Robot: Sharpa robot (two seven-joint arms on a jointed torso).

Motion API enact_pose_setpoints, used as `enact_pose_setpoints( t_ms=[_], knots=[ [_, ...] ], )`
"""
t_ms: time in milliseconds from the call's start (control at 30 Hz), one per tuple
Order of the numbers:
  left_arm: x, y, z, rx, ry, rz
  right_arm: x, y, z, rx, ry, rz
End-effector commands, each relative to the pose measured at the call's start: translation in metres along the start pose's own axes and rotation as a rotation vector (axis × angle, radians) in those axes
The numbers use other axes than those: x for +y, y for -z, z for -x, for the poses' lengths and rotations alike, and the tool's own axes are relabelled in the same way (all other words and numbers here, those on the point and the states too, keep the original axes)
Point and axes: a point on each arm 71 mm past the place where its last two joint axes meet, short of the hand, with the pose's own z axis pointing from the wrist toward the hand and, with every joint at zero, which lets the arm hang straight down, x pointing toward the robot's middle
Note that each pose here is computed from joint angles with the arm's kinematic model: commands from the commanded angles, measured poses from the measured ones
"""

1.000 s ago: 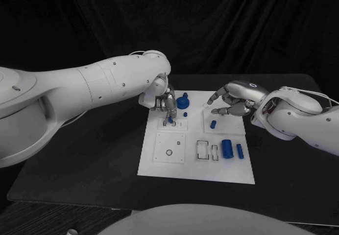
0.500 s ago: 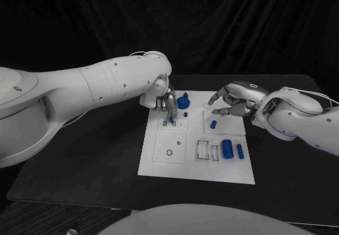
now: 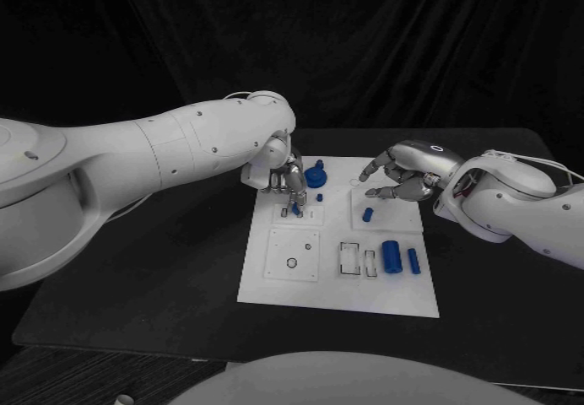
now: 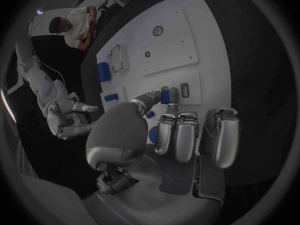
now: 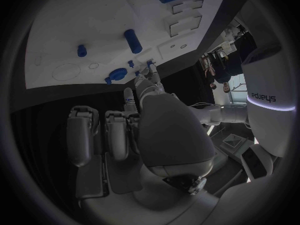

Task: Assemble the parts on the task board

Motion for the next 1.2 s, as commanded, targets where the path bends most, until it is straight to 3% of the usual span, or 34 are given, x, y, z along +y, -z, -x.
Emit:
enact_pose_setpoints(
  t_ms=[33, 1200],
  knots=[
    [-0.0014, -0.0033, -0.0044, 0.015, -0.006, -0.015, -0.0016, 0.0004, -0.0020, 0.014, 0.003, -0.020],
    [-0.0061, -0.0058, -0.0066, 0.007, 0.001, -0.032, -0.0033, 0.0004, -0.0038, 0.034, 0.001, -0.034]
  ],
)
